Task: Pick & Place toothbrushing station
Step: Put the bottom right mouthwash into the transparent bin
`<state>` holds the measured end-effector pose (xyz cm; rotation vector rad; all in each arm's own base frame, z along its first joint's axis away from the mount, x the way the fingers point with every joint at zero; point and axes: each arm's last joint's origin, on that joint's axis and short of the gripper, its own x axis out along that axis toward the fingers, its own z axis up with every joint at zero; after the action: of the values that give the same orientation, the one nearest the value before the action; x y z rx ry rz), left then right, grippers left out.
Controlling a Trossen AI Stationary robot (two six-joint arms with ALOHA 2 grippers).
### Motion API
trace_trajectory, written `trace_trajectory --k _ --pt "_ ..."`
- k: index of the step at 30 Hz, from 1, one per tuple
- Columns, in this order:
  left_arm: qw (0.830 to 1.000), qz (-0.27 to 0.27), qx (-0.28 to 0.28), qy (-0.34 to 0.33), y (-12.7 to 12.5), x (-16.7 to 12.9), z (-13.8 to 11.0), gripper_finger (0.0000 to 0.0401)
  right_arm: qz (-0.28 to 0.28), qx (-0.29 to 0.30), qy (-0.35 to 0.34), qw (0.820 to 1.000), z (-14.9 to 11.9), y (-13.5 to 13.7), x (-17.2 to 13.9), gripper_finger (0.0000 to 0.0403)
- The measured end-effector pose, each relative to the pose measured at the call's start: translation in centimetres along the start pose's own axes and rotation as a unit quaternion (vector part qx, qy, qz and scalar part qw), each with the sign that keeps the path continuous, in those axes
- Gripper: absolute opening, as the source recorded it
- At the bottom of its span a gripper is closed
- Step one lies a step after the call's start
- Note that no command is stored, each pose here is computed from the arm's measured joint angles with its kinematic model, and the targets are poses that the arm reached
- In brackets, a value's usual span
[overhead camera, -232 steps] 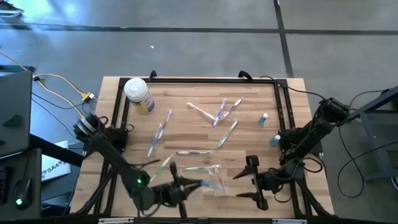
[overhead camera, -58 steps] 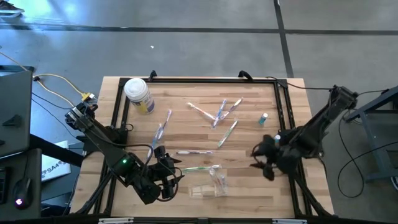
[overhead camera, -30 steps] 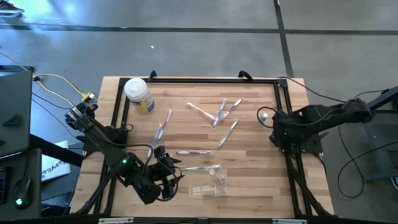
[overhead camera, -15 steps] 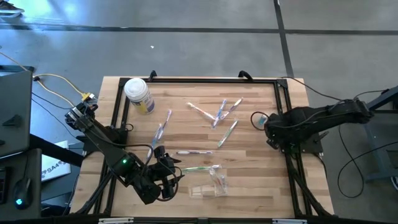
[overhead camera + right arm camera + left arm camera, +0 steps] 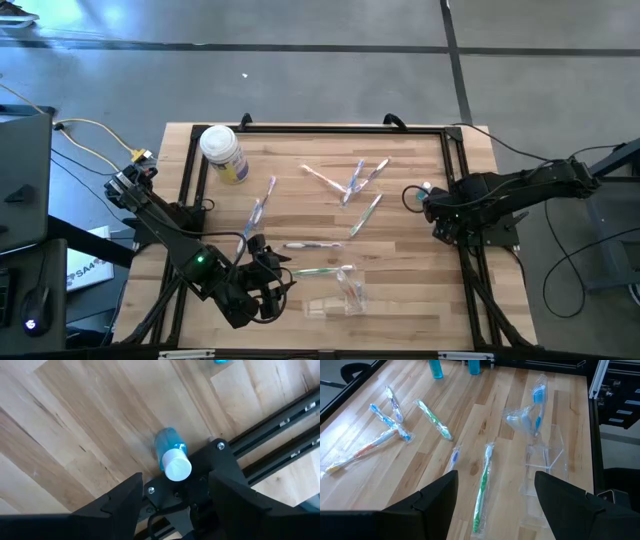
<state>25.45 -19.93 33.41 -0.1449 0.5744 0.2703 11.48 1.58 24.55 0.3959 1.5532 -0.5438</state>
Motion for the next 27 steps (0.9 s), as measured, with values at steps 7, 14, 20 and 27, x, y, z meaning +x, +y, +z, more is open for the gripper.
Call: trace_trajectory --k 7,14,20,27 --pt "1.0 0.0 0.0 0.0 0.0 0.0 0.0 0.0261 0.006 0.053 0.007 0.999 -0.05 0.04 0.0 0.022" --pt "1.0 0.0 0.0 0.0 0.0 0.0 0.0 0.0261 0.004 0.004 0.01 1.0 0.06 0.14 0.08 0.022" --pt "1.0 -0.001 -0.002 -0.001 -0.03 0.0 0.03 0.0261 0.005 -0.022 0.016 1.0 0.14 0.26 0.16 0.022" --pt "1.0 -0.002 -0.003 -0.002 -0.05 0.0 0.05 0.0261 0.026 0.021 0.042 0.999 0.37 0.19 0.24 0.0224"
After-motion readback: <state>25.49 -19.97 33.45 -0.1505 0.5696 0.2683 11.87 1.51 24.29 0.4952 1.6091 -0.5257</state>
